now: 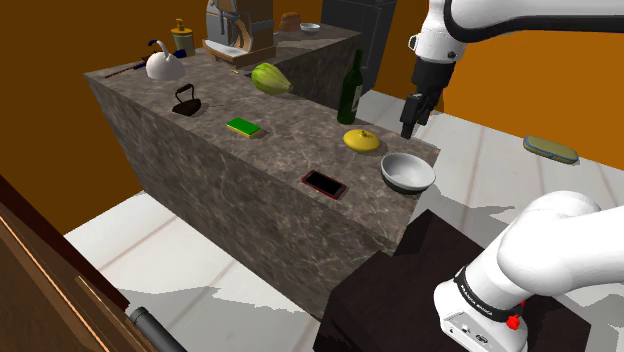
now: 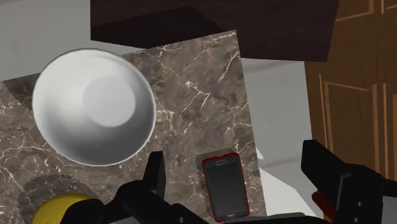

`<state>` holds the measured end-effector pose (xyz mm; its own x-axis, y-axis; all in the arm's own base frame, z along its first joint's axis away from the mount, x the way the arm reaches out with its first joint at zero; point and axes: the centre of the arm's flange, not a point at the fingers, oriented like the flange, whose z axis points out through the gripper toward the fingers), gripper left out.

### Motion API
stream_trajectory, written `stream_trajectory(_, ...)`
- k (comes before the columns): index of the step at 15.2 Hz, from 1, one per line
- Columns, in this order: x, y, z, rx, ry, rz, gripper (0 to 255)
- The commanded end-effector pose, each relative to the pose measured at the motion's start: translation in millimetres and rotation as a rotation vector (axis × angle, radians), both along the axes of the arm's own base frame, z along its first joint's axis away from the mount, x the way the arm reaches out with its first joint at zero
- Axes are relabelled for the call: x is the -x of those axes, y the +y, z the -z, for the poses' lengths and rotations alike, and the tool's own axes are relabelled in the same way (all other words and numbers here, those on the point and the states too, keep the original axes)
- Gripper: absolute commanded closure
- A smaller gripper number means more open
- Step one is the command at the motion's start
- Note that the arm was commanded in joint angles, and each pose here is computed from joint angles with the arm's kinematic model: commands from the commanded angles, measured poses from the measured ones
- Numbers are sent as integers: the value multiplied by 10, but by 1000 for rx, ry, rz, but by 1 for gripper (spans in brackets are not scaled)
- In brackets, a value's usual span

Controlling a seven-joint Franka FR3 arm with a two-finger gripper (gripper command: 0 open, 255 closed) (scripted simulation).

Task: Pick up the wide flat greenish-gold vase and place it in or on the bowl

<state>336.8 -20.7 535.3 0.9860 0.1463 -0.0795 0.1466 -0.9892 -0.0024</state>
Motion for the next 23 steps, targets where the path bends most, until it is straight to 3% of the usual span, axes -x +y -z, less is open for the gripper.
stream_trajectory(1, -190, -129, 124, 0, -12, -1, 0)
stream_trajectory(23, -2050, -1723, 1475, -6, -117, 0, 0)
